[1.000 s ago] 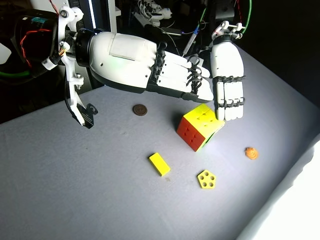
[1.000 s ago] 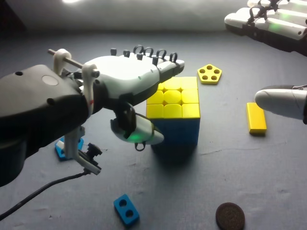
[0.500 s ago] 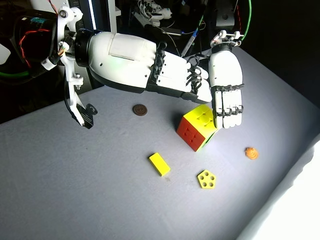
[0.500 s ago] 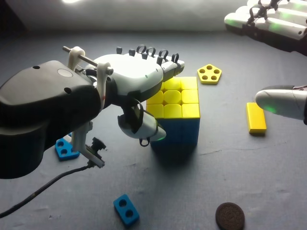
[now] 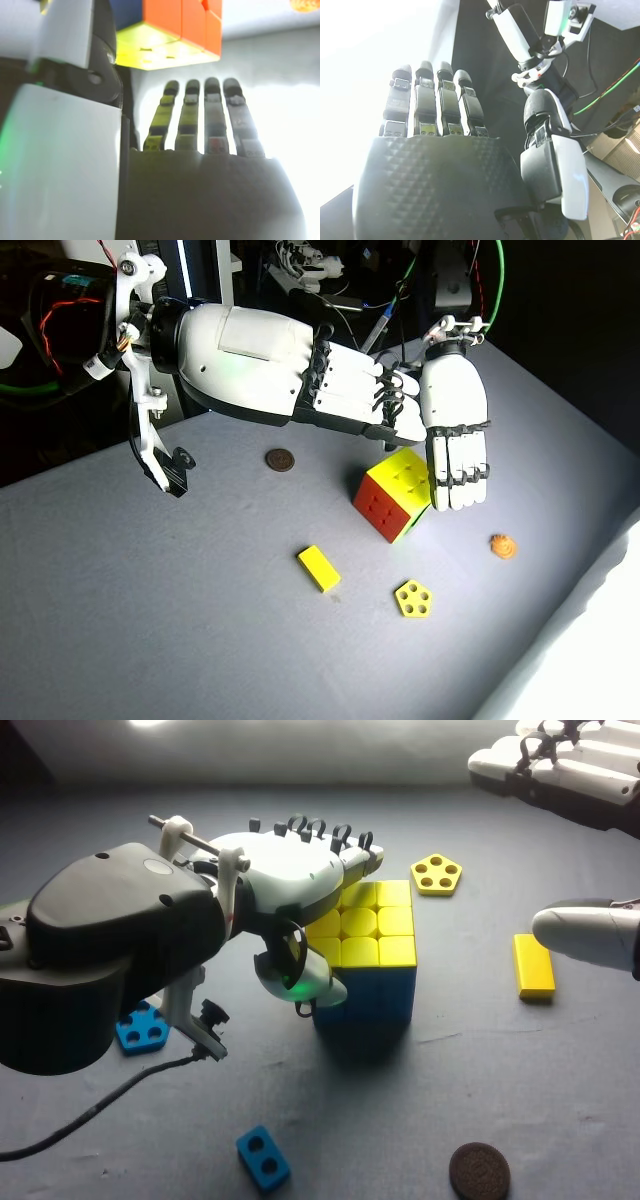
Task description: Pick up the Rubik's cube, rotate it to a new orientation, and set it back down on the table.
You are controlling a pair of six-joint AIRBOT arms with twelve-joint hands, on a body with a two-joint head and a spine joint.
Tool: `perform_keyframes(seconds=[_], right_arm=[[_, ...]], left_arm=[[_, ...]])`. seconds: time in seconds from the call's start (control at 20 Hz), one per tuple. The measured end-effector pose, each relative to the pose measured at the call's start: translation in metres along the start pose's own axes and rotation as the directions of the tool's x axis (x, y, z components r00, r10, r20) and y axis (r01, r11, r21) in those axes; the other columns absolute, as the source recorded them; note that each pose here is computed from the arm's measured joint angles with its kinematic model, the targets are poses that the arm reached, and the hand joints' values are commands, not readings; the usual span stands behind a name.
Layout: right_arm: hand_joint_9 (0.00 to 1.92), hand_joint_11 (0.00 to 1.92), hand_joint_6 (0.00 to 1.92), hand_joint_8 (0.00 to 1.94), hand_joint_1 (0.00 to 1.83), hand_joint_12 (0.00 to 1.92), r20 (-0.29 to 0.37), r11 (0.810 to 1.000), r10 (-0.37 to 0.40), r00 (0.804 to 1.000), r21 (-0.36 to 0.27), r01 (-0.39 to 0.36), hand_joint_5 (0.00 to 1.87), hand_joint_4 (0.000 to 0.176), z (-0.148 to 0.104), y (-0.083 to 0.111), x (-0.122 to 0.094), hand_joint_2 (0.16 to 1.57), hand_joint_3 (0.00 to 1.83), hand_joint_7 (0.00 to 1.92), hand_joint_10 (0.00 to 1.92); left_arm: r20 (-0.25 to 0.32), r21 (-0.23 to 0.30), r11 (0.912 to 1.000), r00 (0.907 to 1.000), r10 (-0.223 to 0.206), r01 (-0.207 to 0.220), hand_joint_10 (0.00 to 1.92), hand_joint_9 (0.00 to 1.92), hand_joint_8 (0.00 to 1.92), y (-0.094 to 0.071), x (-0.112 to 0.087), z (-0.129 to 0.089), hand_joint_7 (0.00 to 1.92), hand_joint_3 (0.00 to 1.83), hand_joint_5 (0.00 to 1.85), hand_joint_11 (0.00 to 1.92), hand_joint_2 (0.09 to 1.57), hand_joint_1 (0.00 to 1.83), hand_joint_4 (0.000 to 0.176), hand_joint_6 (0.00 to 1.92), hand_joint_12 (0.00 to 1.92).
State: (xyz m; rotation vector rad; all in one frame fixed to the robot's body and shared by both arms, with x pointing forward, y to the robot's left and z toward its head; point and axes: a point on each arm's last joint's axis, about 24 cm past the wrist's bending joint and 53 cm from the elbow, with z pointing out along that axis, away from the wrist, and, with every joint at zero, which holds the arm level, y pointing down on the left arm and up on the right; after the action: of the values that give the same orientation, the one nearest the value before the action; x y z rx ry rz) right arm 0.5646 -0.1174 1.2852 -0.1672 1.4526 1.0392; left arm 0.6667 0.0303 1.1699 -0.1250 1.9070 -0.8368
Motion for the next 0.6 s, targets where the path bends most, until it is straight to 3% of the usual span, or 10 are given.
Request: perform_keyframes(seconds=[0.2,0.6], right_arm=[[0.15,0.0,0.01,0.01,0.1,0.39,0.0,1.0,0.0,1.0,-0.001,0.0,0.11,0.0,0.0,0.0,0.0,1.3,0.0,0.18,0.01],[0.12,0.0,0.0,0.0,0.11,0.3,0.0,1.0,0.0,1.0,-0.001,0.0,0.08,0.0,0.0,0.0,0.0,1.31,0.0,0.14,0.0]], left_arm=[[-0.006,-0.009,1.0,1.0,0.004,-0.004,0.0,0.0,0.0,0.003,0.004,0.003,0.0,0.0,0.0,0.0,1.07,0.93,0.0,0.0,0.0],[-0.012,-0.009,1.0,0.9999,0.004,-0.004,0.0,0.0,0.0,0.002,0.009,0.014,0.0,0.0,0.0,0.0,1.05,0.96,0.0,0.0,0.0]])
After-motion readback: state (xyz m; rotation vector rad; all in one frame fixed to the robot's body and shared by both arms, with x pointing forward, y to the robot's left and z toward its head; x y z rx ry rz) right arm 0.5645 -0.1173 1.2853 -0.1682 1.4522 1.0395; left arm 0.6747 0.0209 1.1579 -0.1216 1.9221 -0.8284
